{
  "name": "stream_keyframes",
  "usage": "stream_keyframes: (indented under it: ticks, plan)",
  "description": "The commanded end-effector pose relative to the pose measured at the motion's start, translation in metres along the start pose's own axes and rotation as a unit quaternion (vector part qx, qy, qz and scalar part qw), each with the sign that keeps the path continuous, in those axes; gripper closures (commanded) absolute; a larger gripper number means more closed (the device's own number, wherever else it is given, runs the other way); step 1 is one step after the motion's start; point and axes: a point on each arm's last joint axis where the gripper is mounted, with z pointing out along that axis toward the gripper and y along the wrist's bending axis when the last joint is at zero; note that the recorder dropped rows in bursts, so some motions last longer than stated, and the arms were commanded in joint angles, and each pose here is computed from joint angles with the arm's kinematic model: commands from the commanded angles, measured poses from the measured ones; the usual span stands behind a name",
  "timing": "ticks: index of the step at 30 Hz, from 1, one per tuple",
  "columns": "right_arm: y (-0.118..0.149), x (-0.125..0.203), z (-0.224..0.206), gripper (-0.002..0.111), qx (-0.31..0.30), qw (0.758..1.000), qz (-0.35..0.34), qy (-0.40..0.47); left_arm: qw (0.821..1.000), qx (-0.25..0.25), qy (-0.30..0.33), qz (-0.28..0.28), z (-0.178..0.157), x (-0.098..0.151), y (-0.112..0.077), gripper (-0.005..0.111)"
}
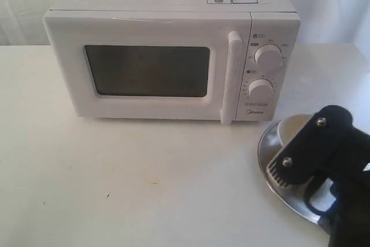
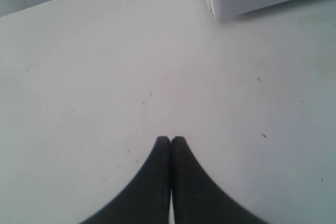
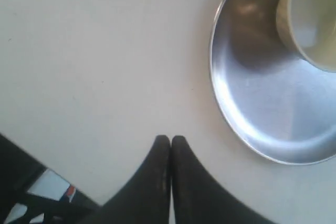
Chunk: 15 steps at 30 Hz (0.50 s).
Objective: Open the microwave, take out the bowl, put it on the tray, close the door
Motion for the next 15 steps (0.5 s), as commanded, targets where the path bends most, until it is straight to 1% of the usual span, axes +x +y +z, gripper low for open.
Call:
stream_keyframes:
  ticks: [1,2,3,4,5,6,7,8,9,10,12,13,15]
  plan:
    - [-0.016,-0.007,-0.026,0.108,-0.069,0.953,0.064,-0.288,1.0,0.003,-0.001,-0.003,0.0,0.0,0.0,0.107]
    - [-0.022,-0.005,-0.034,0.108,-0.093,0.9,0.087,-0.417,1.0,0.003,-0.001,-0.003,0.0,0.0,0.0,0.107]
    - [-0.028,-0.003,-0.05,0.108,-0.107,0.821,0.099,-0.552,1.0,0.003,-0.001,-0.003,0.0,0.0,0.0,0.107]
    - [-0.034,0.009,-0.064,0.108,-0.104,0.752,0.113,-0.641,1.0,0.003,-0.001,-0.003,0.0,0.0,0.0,0.107]
    - [-0.041,0.025,-0.068,0.108,-0.077,0.712,0.139,-0.684,1.0,0.003,-0.001,-0.003,0.0,0.0,0.0,0.107]
    - [-0.048,0.044,-0.067,0.108,-0.052,0.68,0.195,-0.705,1.0,0.003,-0.001,-0.003,0.0,0.0,0.0,0.107]
    - [-0.051,0.056,-0.06,0.108,-0.036,0.672,0.244,-0.698,1.0,0.003,-0.001,-0.003,0.0,0.0,0.0,0.107]
    - [-0.052,0.076,-0.047,0.108,-0.014,0.669,0.307,-0.676,1.0,0.003,-0.001,-0.003,0.0,0.0,0.0,0.107]
    - [-0.05,0.088,-0.035,0.108,-0.009,0.678,0.353,-0.644,1.0,0.003,-0.001,-0.003,0.0,0.0,0.0,0.107]
    - [-0.045,0.1,-0.017,0.108,-0.001,0.695,0.396,-0.6,1.0,0.003,-0.001,-0.003,0.0,0.0,0.0,0.107]
    - [-0.04,0.112,0.003,0.108,0.01,0.715,0.426,-0.555,1.0,0.003,-0.001,-0.003,0.0,0.0,0.0,0.107]
    - [-0.037,0.117,0.018,0.108,0.02,0.729,0.431,-0.532,1.0,0.003,-0.001,-0.003,0.0,0.0,0.0,0.107]
    - [-0.036,0.119,0.028,0.108,0.026,0.74,0.43,-0.517,1.0,0.003,-0.001,-0.003,0.0,0.0,0.0,0.107]
